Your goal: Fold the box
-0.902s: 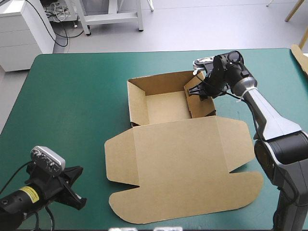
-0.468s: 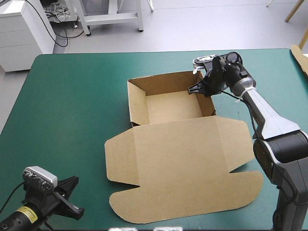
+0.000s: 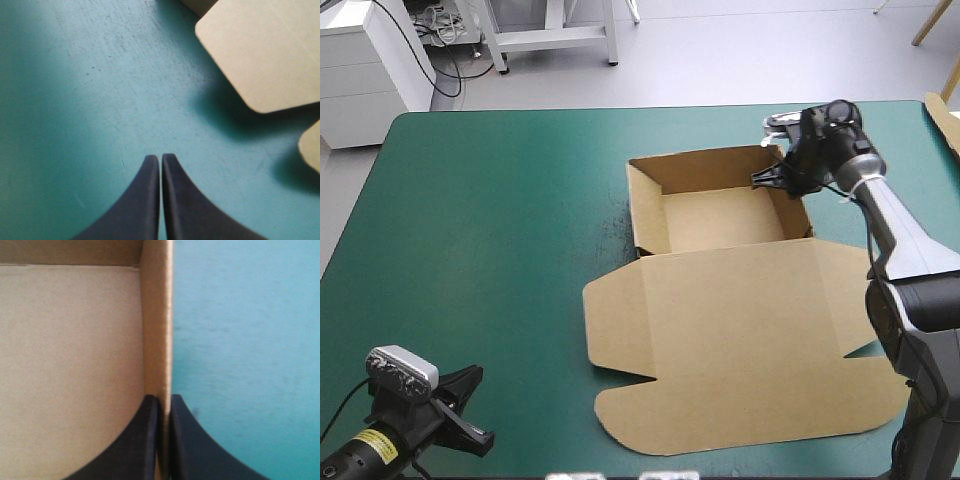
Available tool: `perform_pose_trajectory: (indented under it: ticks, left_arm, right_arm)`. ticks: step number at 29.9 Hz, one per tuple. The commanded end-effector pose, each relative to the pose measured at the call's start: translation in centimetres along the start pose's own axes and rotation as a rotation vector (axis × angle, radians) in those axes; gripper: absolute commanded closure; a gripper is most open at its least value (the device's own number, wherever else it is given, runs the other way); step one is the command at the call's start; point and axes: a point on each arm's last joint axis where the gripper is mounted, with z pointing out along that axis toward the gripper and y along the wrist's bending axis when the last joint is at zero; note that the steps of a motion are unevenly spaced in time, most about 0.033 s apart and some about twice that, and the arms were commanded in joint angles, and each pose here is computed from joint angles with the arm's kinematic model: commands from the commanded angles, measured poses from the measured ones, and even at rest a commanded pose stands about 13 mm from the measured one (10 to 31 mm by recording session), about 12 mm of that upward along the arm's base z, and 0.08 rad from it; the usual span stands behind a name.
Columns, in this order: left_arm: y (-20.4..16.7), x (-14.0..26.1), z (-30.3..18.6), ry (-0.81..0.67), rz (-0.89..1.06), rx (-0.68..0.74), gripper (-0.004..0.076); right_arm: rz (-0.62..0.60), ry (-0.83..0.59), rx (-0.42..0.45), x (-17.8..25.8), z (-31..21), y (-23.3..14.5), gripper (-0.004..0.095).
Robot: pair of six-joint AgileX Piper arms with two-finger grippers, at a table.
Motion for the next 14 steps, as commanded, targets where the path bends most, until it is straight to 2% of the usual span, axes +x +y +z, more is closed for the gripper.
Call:
perform_pose_trajectory:
  ticks: [1, 9, 14]
  left_arm:
    - [0.0, -1.2, -0.4, -0.082, -0.011, -0.003, 0.0731]
    - [0.0, -1.2, -0.4, -0.082, -0.011, -0.003, 0.0731]
    - [0.0, -1.2, -0.4, -0.082, -0.011, -0.003, 0.0731]
  right_arm:
    - [0.099, -0.056, 0.097, 0.5, -3.2, -7.0, 0.0929]
    - [0.318, -0.019, 0.218, 4.6, -3.7, -19.1, 0.0929]
    - [0.424, -0.005, 0.268, 7.4, -4.3, -24.1, 0.0929]
